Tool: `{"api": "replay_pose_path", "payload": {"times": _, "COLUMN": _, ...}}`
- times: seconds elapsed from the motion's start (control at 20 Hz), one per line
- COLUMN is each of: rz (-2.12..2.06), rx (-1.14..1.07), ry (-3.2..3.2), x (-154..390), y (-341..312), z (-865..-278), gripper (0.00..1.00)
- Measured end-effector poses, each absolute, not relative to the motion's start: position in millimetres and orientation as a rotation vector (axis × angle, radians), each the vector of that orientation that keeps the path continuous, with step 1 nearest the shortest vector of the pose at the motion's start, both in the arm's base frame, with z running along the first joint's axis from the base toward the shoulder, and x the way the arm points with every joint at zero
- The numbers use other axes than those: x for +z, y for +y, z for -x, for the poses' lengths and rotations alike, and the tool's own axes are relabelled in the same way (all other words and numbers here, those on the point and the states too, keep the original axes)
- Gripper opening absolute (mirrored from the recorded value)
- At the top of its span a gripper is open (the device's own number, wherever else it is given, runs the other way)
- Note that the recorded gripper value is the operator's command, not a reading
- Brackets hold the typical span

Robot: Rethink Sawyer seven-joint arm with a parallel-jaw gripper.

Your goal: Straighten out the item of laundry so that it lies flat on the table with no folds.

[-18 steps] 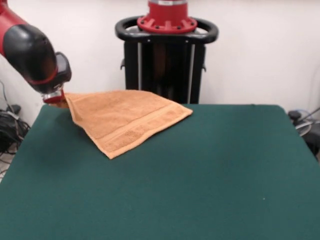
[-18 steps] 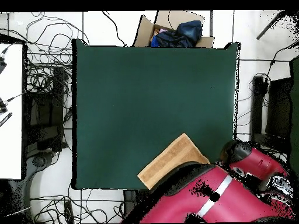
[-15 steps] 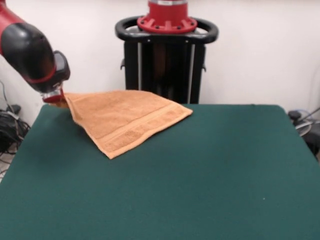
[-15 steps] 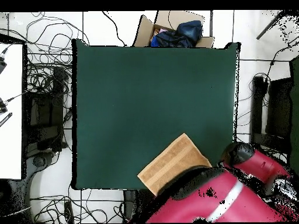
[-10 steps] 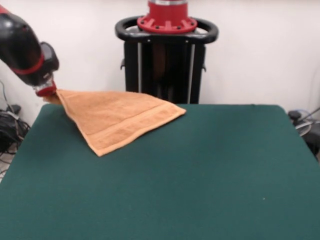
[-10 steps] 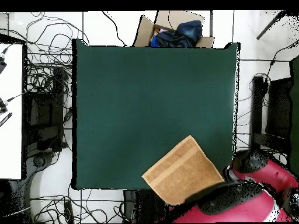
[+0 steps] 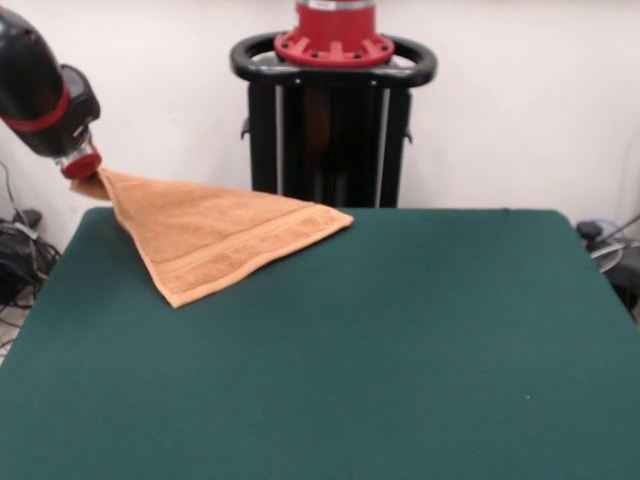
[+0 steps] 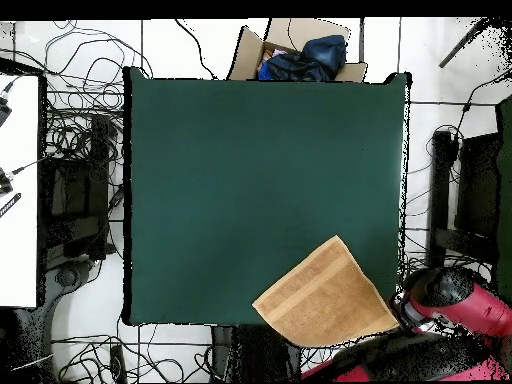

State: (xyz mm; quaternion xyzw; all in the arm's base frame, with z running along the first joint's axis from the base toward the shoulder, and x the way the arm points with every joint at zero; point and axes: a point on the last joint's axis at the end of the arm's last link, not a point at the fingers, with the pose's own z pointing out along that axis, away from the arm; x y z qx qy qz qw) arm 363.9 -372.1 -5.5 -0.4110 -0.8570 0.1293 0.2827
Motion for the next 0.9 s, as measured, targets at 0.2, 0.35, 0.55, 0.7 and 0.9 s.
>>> {"api": "replay_pose_path", "payload": {"times": 0.2, "rz": 1.096, "rx": 0.331, "ry": -2.312, "x": -6, "y": -368, "z": -372, "gripper": 0.00}}
{"api": "replay_pose_path", "payload": {"times": 0.35, "rz": 1.090, "rx": 0.325, "ry": -2.322, "x": -7, "y": -366, "z": -376, "gripper": 0.00}}
{"api": "replay_pose_path", "payload": {"times": 0.55, "rz": 1.081, "rx": 0.321, "ry": -2.335, "x": -6, "y": -365, "z": -380, "gripper": 0.00}}
{"api": "replay_pose_path", "payload": {"times": 0.7, "rz": 1.077, "rx": 0.313, "ry": -2.342, "x": -7, "y": -362, "z": -384, "gripper": 0.00}}
{"api": "replay_pose_path", "payload": {"times": 0.9, "rz": 1.077, "rx": 0.311, "ry": -2.344, "x": -8, "y": -362, "z": -384, "gripper": 1.00}}
